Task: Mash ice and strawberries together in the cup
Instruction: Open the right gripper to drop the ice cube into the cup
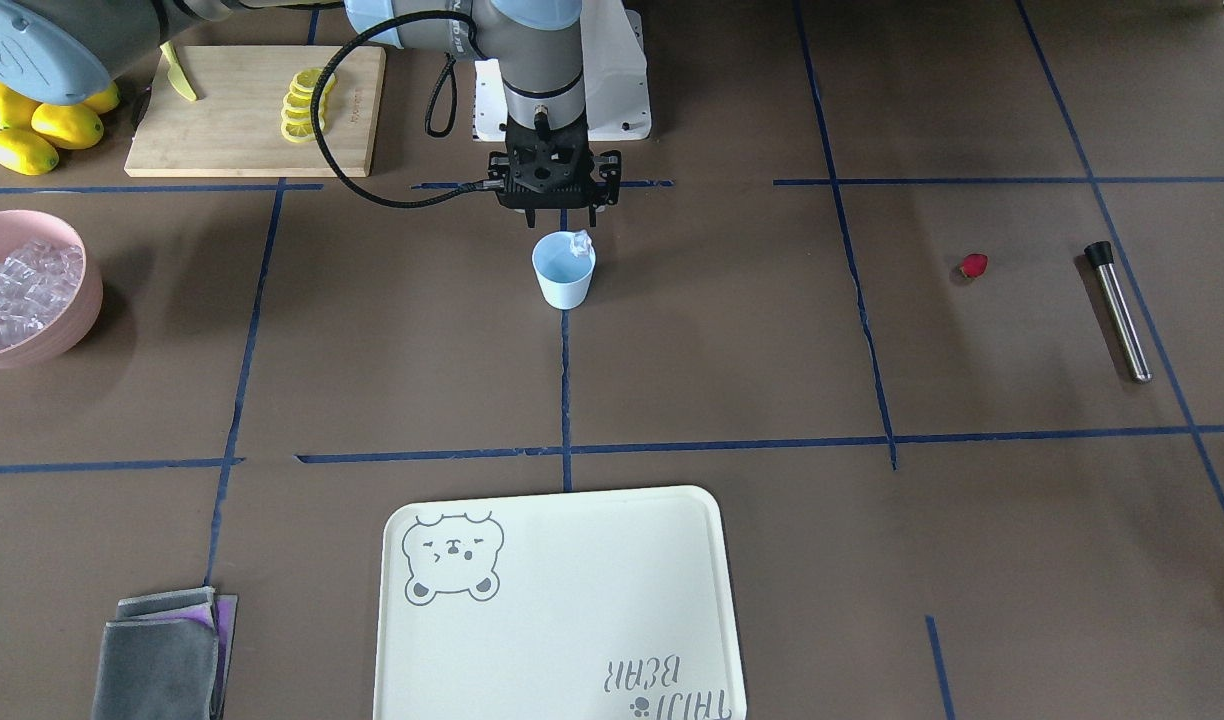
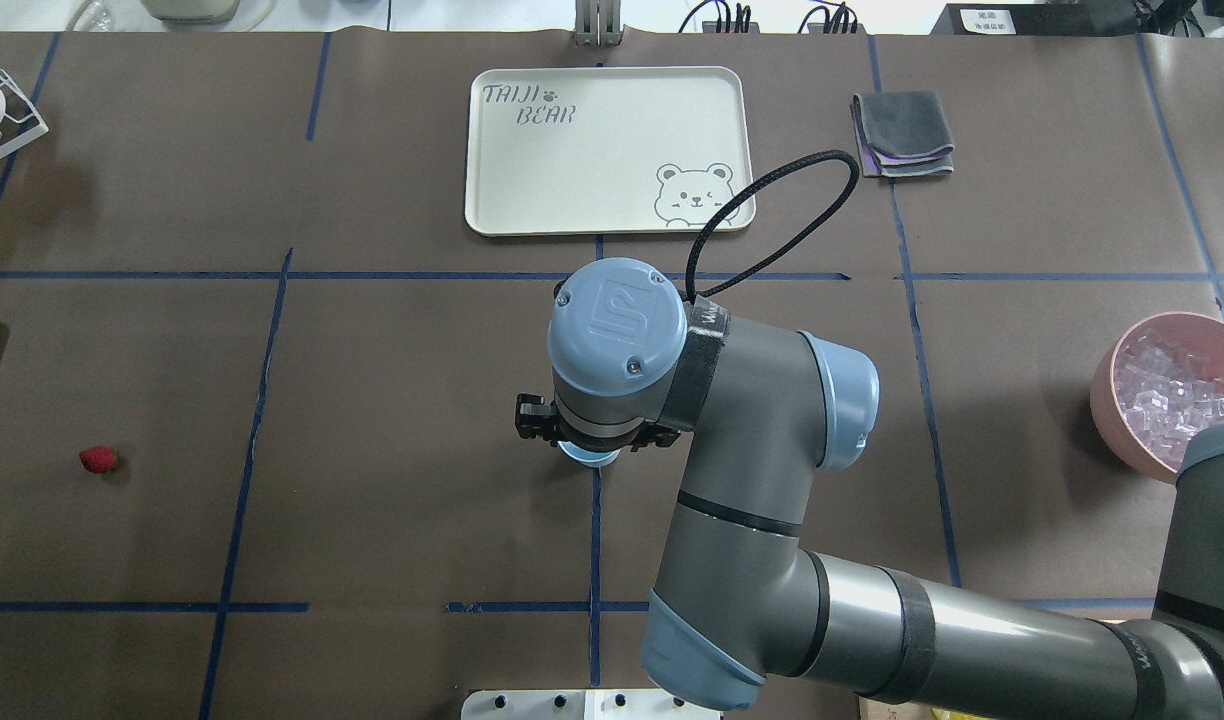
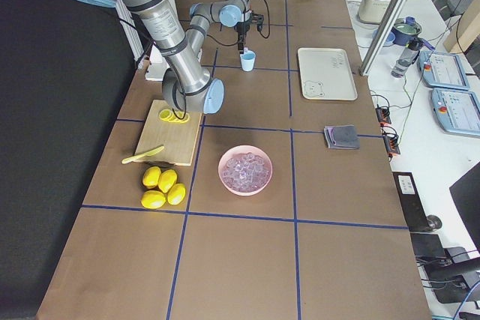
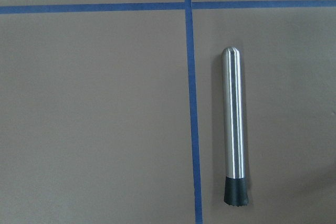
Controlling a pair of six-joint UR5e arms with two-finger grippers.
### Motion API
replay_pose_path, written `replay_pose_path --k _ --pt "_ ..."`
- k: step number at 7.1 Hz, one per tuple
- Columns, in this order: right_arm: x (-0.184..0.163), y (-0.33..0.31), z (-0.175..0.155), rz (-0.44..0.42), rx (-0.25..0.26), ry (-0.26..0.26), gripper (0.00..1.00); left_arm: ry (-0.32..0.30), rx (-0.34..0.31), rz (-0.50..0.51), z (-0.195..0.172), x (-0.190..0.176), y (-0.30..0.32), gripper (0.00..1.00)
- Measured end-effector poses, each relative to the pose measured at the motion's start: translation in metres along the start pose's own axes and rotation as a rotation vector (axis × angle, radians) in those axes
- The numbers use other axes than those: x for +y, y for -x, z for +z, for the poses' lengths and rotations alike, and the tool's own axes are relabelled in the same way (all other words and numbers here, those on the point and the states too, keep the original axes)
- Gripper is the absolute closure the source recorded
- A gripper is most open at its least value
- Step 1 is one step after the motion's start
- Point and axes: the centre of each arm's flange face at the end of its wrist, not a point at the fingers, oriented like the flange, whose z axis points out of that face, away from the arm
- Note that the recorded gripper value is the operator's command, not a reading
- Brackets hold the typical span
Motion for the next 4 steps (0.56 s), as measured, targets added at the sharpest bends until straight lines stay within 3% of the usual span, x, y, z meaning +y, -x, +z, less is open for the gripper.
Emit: replay_pose_path --k 2,4 --pt "-0.002 0.000 -0.003 0.000 -0.004 -0.005 0.01 0.000 0.000 0.000 0.000 -0.001 0.001 0.00" --pt "-0.016 -0.013 -0.025 0.017 -0.027 -0.030 0.01 -0.001 0.001 0.001 0.000 -0.002 0.000 0.00"
